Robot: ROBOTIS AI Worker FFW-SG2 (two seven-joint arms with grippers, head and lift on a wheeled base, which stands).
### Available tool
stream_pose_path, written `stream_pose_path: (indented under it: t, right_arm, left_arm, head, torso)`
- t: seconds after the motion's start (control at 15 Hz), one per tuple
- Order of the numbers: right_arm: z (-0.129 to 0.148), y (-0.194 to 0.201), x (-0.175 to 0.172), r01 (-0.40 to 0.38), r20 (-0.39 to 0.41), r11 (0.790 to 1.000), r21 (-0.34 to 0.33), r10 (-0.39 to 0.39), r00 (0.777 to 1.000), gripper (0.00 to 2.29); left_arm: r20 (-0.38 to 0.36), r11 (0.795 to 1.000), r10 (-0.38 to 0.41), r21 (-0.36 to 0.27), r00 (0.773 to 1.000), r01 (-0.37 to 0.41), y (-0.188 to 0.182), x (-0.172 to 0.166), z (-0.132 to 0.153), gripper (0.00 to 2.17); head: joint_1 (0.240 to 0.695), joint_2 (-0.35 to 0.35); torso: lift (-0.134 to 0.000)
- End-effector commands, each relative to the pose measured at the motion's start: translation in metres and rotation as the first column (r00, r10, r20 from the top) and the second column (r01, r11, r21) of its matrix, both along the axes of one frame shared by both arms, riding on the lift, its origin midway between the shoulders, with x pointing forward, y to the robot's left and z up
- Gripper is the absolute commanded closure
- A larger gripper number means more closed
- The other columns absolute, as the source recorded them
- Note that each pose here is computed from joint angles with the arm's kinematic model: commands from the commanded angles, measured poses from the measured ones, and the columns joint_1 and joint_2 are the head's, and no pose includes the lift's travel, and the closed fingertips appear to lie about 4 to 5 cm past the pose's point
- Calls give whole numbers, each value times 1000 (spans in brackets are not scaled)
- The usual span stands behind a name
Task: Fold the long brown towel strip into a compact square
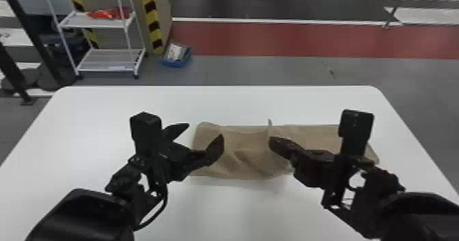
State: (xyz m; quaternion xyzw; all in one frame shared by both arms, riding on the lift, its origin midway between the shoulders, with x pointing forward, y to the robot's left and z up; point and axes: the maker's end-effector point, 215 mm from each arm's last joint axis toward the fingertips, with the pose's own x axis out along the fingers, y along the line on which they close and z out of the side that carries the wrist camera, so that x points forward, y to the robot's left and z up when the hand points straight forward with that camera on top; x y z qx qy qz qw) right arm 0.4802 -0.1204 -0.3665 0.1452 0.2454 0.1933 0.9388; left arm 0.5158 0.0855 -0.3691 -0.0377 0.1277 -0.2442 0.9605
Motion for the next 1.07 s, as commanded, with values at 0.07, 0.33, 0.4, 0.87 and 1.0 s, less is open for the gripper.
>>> stream_pose_path:
  t: [0.07, 0.33, 0.4, 0.87, 1.0]
  right_arm:
    - [-14, -33, -11, 63, -25, 998, -14, -64, 998, 1173]
    - [-35, -65, 17, 124, -29, 992, -17, -124, 992, 1173]
    - [-27, -68, 22, 133, 2, 991, -15, -133, 991, 1173]
    - [-40, -73, 37, 146, 19, 989, -36, -145, 989, 1173]
    - [-65, -75, 38, 142, -38, 988, -58, -145, 989, 1166]
  left_arm:
    - [4, 1000, 0, -3, 1000, 0, 0, -2, 2, 29]
    - [1, 1000, -3, -2, 1000, 3, -1, -6, -2, 29]
    - [-2, 1000, -3, -3, 1000, 3, -1, -7, -4, 29]
    - [2, 1000, 5, 0, 1000, -5, 2, -7, -6, 29]
    - [4, 1000, 9, 1, 1000, -9, 4, -6, -5, 29]
  head:
    - [695, -45]
    - [695, -89]
    - [695, -103]
    - [695, -111]
    - [695, -113]
  torso:
    - [-124]
    - [-124]
    - [-124]
    - [-124]
    - [-124]
